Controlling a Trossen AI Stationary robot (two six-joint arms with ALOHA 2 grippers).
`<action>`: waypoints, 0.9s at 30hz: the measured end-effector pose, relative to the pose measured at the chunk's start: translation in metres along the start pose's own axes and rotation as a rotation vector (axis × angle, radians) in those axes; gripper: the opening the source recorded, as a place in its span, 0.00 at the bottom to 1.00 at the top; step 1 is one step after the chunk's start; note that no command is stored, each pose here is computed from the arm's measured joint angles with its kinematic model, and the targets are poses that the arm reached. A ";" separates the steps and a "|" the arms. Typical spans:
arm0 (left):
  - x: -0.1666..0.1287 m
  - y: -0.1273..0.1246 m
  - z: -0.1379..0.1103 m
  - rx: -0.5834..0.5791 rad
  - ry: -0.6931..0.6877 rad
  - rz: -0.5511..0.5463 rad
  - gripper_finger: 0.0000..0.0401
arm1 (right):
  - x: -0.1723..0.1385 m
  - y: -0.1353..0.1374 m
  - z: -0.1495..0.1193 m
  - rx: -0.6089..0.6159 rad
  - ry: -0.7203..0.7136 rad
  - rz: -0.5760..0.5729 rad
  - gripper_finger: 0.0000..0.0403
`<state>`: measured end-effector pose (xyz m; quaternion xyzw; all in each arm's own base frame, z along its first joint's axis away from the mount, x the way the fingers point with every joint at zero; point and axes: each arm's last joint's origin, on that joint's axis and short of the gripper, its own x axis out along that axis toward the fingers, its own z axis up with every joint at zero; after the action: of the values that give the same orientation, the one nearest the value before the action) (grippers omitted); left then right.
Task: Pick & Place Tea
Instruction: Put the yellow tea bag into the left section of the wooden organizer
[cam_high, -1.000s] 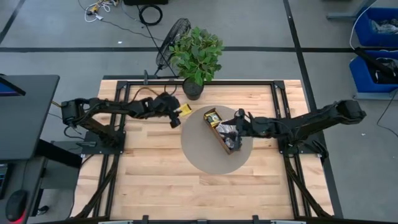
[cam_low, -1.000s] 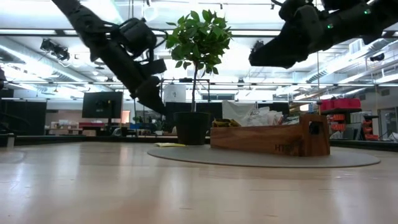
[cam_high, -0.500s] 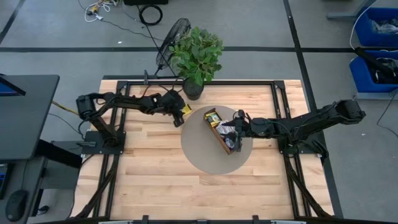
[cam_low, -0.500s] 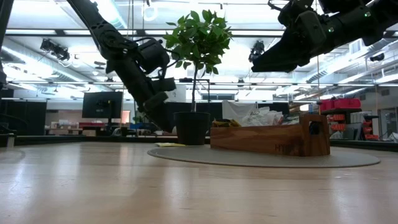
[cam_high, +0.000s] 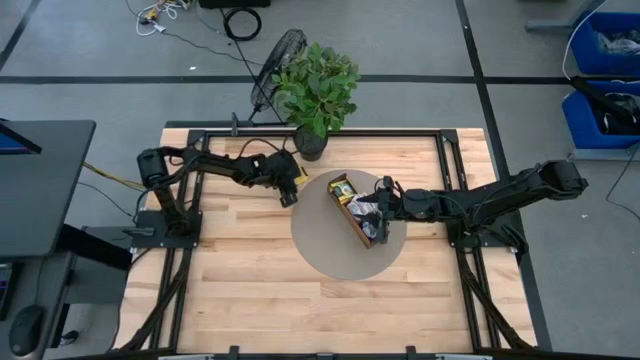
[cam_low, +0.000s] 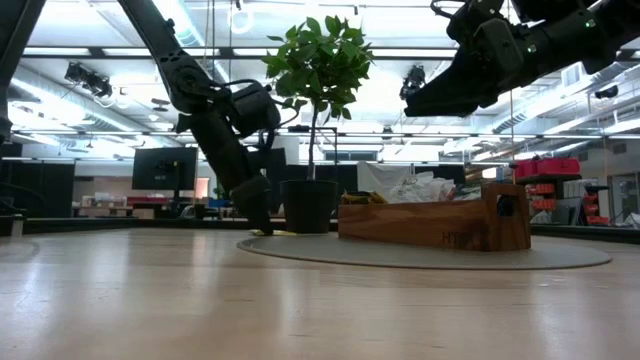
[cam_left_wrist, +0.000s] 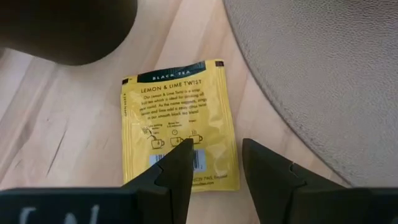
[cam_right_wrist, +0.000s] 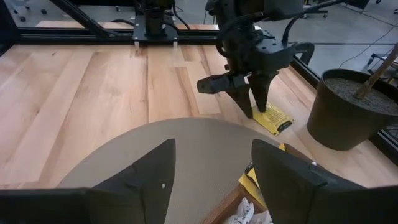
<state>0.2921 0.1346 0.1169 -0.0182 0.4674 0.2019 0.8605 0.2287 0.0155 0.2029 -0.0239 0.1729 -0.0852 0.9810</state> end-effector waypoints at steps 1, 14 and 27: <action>0.000 0.000 0.000 0.001 0.000 -0.001 0.35 | 0.000 0.000 0.000 0.000 0.000 0.000 0.54; -0.002 -0.013 0.000 0.130 0.008 0.014 0.02 | 0.000 0.000 -0.001 0.010 0.010 0.001 0.54; -0.045 -0.033 0.011 0.184 -0.034 0.007 0.00 | 0.000 0.000 -0.005 -0.006 0.047 0.001 0.54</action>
<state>0.2908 0.0919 0.1541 0.0659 0.4692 0.1615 0.8657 0.2270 0.0154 0.1985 -0.0247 0.1963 -0.0848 0.9766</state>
